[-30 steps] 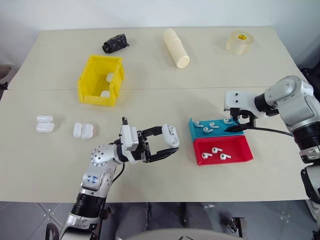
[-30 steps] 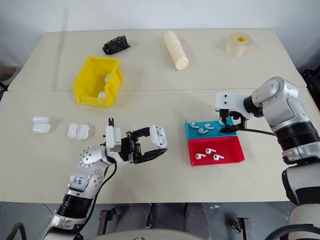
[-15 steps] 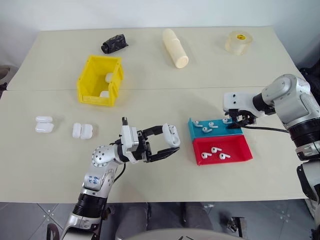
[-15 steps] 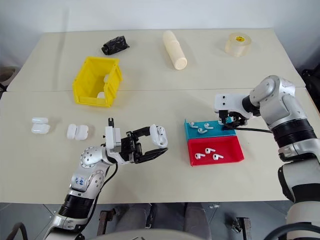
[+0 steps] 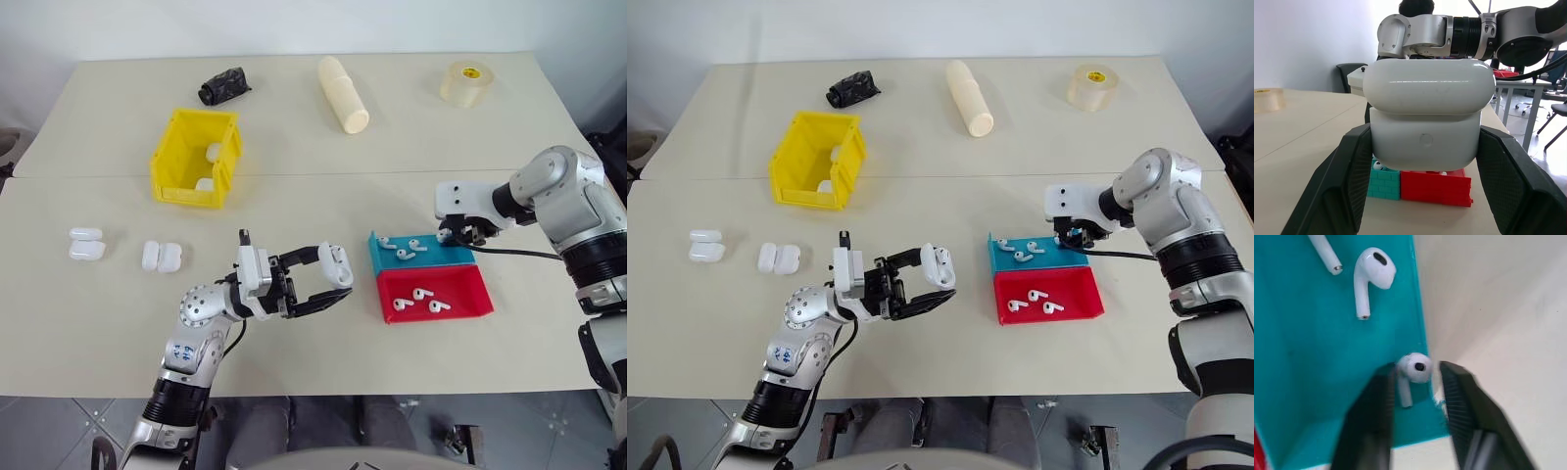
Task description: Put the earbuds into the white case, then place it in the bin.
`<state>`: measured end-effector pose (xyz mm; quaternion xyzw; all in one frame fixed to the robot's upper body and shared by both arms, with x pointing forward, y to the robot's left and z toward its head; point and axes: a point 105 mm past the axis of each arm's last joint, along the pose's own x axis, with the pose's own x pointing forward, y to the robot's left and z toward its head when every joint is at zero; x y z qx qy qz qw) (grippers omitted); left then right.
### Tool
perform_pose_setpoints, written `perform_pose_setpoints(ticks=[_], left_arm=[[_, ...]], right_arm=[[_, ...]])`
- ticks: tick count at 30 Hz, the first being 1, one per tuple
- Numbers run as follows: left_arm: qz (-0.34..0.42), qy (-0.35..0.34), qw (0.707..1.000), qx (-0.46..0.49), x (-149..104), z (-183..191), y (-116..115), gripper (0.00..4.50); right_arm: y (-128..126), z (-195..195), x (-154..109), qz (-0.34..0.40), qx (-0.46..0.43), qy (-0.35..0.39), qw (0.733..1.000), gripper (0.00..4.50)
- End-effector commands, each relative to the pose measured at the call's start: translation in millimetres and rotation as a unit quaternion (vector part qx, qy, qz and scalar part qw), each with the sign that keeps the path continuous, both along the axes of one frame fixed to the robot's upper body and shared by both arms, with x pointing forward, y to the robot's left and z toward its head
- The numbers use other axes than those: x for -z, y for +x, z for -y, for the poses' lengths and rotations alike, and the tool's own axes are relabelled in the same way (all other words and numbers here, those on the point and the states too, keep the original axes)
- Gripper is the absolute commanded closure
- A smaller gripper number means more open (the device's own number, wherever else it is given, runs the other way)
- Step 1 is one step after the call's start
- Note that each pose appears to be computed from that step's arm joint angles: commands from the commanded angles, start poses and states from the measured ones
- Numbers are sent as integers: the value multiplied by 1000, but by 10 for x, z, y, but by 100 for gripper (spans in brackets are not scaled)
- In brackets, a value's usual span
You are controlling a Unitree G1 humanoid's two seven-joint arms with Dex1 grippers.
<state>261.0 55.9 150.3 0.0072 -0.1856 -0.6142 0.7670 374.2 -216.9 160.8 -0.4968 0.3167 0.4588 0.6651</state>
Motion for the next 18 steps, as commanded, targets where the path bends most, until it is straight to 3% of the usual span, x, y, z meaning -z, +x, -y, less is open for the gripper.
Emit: perform_pose_setpoints(ticks=[1, 11, 18], left_arm=[[15, -5, 1000, 0, -30, -12, -23, 172], [16, -2, 1000, -1, -31, -29, -28, 172], [17, -1, 1000, 3, -76, -16, -22, 172]], right_arm=[[-14, -3, 42, -5, 1, 2, 1000, 343], [-25, -78, 1, 9, -5, 35, 999, 343], [-55, -120, -255, 36, 4, 97, 995, 343]])
